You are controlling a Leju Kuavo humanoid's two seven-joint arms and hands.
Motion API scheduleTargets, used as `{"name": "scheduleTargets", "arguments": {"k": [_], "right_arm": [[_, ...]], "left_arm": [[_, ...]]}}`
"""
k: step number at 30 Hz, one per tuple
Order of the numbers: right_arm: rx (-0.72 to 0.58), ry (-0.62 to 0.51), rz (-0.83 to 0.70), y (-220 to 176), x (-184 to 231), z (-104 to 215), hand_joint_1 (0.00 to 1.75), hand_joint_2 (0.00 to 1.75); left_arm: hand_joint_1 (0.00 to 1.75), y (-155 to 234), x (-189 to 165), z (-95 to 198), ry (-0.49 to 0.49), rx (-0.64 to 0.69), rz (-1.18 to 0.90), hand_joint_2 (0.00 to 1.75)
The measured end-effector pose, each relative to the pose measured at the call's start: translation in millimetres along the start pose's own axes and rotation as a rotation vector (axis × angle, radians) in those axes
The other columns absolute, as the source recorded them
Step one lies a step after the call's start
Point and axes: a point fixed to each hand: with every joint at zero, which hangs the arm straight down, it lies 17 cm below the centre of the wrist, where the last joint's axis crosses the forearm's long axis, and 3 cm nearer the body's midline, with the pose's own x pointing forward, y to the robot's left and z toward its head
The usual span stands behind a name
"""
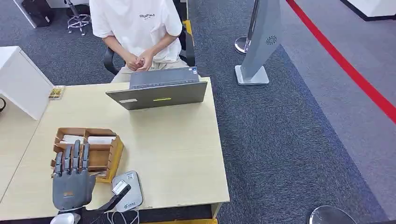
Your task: Pass the card to the sensor for recognition and then transmit it.
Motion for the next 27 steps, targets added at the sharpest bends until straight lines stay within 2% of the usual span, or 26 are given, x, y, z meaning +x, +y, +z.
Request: {"name": "scheduleTargets", "arguments": {"k": [12, 27], "right_arm": [[-0.002, -0.001, -0.007, -1.0, -0.1, -0.1, 0.0, 1.75], [-0.002, -0.001, -0.009, -1.4, -0.3, -0.2, 0.0, 1.75]], "left_arm": [[0.0, -14.6, -3.1, 3.3, 0.017, -0.078, -0.006, 1.75], [0.0, -14.3, -5.7, 7.8, 0.029, -0.083, -0.006, 1.75]]}}
